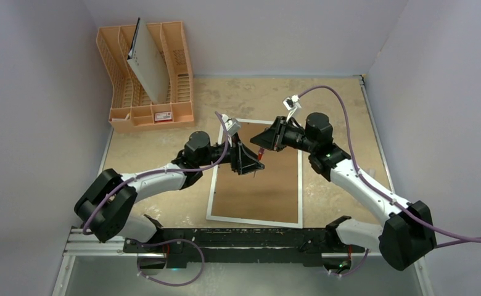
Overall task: Take the photo out of the frame
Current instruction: Adjust the screwdriver.
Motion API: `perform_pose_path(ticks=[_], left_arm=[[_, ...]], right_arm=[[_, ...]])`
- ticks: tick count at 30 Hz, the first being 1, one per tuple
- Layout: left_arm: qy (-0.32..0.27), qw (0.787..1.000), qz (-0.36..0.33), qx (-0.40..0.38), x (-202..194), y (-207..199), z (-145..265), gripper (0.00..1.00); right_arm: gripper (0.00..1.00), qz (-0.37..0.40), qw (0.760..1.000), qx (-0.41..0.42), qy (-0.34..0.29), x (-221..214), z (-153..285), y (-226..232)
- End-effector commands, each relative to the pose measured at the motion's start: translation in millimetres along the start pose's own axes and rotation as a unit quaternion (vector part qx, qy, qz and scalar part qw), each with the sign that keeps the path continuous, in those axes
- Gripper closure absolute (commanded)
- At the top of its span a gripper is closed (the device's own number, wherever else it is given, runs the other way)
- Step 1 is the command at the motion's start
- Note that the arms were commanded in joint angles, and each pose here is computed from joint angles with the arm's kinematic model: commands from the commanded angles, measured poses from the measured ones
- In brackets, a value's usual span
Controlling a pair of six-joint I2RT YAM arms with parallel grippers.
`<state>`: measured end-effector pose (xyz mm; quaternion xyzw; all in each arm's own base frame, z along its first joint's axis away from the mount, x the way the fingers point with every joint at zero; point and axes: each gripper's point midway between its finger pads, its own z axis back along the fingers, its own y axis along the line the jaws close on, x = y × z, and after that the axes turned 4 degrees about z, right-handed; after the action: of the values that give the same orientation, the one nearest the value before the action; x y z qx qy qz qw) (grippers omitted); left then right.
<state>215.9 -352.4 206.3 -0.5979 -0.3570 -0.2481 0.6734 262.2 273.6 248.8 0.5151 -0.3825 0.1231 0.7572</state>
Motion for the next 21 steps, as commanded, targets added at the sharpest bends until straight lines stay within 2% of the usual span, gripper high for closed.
perform_pose_path(ticks=[1, 4, 7, 11, 12, 13, 14, 15, 17, 18, 21], left_arm=[[0.005, 0.999, -0.004, -0.045, -1, -16, -3, 0.47], [0.011, 0.999, -0.008, -0.051, -3, -19, -3, 0.59], [0.031, 0.998, -0.023, -0.040, -4, -15, -5, 0.81], [0.052, 0.997, -0.063, -0.003, -4, -5, 0, 0.99], [0.061, 0.995, -0.083, 0.005, -3, -3, 1, 1.00], [0.074, 0.992, -0.102, 0.014, -4, 0, 4, 1.00], [0.091, 0.988, -0.120, 0.022, -6, 2, 7, 1.00], [0.110, 0.983, -0.140, 0.031, -7, 6, 10, 1.00], [0.157, 0.969, -0.183, 0.053, -13, 17, 20, 1.00], [0.198, 0.960, -0.188, 0.066, -24, 23, 30, 1.00], [0.254, 0.938, -0.223, 0.073, -26, 26, 43, 1.00]], right_arm=[[1.00, 0.016, 0.998, 0.057, -0.019, 12, 2, 25], [1.00, 0.017, 0.998, 0.055, -0.024, 13, 3, 25], [1.00, 0.022, 0.998, 0.050, -0.023, 12, 4, 24], [0.99, 0.018, 0.998, 0.053, 0.018, 0, 7, 26], [0.91, 0.013, 0.998, 0.053, 0.031, -4, 8, 26], [0.71, 0.015, 0.998, 0.048, 0.044, -7, 10, 25], [0.56, 0.026, 0.997, 0.041, 0.058, -10, 12, 24], [0.46, 0.031, 0.996, 0.032, 0.071, -12, 15, 23], [0.36, 0.026, 0.994, 0.016, 0.101, -18, 23, 19], [0.34, 0.028, 0.994, 0.012, 0.109, -18, 27, 17], [0.31, 0.013, 0.993, 0.009, 0.119, -10, 41, 9]])
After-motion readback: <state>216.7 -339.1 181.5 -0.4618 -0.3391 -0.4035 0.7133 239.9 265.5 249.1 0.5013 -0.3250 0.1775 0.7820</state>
